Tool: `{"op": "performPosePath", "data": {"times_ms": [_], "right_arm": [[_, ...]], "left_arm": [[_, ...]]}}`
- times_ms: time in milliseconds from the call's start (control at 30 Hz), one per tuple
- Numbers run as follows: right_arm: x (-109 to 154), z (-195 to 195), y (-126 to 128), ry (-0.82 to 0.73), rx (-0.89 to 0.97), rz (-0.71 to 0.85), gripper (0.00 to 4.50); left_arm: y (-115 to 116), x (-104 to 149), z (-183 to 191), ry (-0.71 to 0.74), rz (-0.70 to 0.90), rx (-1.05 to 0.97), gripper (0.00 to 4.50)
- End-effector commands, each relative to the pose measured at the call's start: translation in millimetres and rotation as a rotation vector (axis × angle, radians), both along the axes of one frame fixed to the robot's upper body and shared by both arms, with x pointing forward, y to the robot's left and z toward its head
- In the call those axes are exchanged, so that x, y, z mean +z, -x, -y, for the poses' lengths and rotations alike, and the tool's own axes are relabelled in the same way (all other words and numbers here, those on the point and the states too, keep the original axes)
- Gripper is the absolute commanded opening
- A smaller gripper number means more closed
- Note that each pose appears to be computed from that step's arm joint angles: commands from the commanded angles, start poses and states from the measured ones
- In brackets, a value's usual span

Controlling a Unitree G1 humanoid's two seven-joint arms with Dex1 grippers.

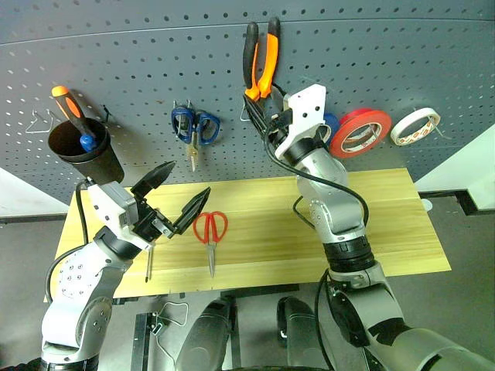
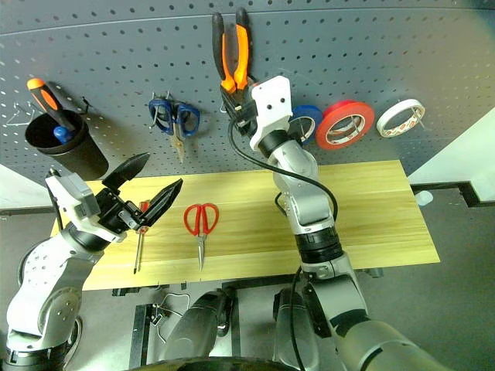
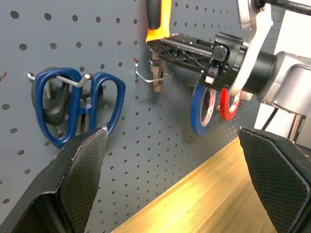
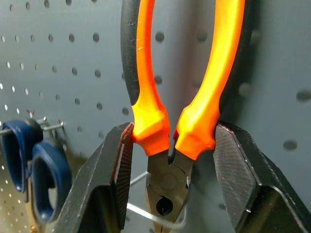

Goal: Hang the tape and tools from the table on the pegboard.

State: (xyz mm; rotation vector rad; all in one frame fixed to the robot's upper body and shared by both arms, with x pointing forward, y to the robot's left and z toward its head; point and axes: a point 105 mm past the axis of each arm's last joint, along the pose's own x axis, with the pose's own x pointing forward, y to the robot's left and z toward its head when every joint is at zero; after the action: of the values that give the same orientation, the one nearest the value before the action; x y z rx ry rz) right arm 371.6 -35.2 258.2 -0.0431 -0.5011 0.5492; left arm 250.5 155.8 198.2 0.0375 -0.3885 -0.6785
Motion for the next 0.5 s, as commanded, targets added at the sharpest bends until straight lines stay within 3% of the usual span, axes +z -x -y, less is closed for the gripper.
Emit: {"op": "performPosePath", "data": {"times_ms": [33,133,367,500], "right_arm": [[16.2,-1.5,9.6,-0.033,0.005,0.052,2.08],[17.1,-0.2,8.1,-0.042,0.001,0.041,2.08],[21.4,4.2,6.3,-0.053,-0.012,0.042,4.33],[21.5,4.8,5.5,-0.044,-0.026,0.043,4.46]], "left_arm": [[2.8,6.2,0.6,-0.006,0.028,-0.003,4.50],[2.1,6.2,0.6,-0.006,0.029,-0.001,4.50],[0.4,6.2,1.0,-0.005,0.035,0.000,4.50],[0.3,5.6,2.0,-0.003,0.034,-0.008,4.50]]}}
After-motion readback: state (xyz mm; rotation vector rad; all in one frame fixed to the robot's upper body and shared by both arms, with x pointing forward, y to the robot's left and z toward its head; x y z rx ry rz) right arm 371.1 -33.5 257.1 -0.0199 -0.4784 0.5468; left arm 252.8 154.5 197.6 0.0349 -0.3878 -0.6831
